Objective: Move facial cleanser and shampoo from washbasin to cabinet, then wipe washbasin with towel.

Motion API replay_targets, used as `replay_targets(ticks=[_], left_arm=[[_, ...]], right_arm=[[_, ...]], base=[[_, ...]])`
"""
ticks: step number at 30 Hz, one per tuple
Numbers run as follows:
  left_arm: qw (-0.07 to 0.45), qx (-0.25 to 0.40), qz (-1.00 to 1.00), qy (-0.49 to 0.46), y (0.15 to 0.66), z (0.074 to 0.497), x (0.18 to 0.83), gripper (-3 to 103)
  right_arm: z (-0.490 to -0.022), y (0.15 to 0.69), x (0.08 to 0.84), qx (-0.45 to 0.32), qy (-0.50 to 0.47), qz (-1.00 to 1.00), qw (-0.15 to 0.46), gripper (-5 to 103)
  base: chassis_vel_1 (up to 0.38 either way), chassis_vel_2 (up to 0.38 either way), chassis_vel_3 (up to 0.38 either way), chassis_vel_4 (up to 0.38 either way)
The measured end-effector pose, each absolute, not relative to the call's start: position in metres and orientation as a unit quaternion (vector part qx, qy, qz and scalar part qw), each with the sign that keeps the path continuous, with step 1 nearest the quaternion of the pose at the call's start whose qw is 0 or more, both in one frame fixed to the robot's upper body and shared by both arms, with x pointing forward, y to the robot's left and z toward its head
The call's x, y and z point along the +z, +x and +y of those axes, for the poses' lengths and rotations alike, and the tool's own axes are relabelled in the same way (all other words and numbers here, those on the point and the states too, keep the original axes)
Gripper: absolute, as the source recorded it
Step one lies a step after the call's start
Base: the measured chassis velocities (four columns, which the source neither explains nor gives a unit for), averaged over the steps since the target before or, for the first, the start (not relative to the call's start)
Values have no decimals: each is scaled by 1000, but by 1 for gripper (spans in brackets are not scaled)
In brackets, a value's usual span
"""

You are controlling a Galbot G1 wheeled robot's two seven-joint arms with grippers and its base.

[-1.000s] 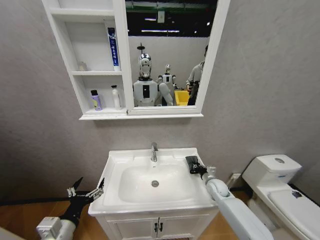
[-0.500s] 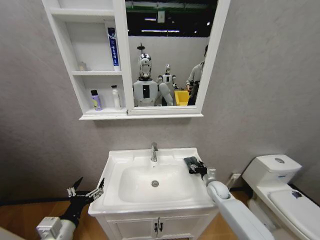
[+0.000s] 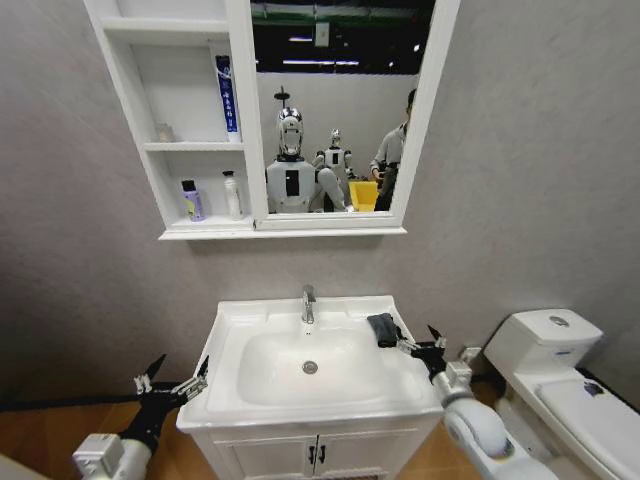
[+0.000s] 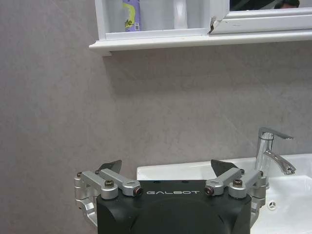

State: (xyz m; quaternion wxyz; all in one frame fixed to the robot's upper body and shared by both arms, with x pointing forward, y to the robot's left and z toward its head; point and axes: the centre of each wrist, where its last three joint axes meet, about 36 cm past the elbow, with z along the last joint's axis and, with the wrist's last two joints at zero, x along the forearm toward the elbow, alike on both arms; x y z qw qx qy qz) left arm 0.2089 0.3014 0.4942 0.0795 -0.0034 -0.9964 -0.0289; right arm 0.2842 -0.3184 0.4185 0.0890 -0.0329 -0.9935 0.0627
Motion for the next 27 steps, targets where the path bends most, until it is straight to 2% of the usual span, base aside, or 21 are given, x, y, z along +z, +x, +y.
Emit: replay_targets(ticks=[7, 16, 27], left_arm=[[79, -29, -996, -3, 209, 301, 494, 100], [79, -29, -996, -3, 209, 301, 494, 100], [80, -29, -996, -3, 209, 301, 494, 100]], right_arm=[[-300, 210, 438, 48, -55, -992, 101, 100], [-327, 190, 488, 35, -46, -993, 107, 100], [-309, 182, 516, 7, -36, -993, 109, 100]], base=[[0, 0, 0, 0], [0, 0, 0, 0], [0, 0, 0, 0]])
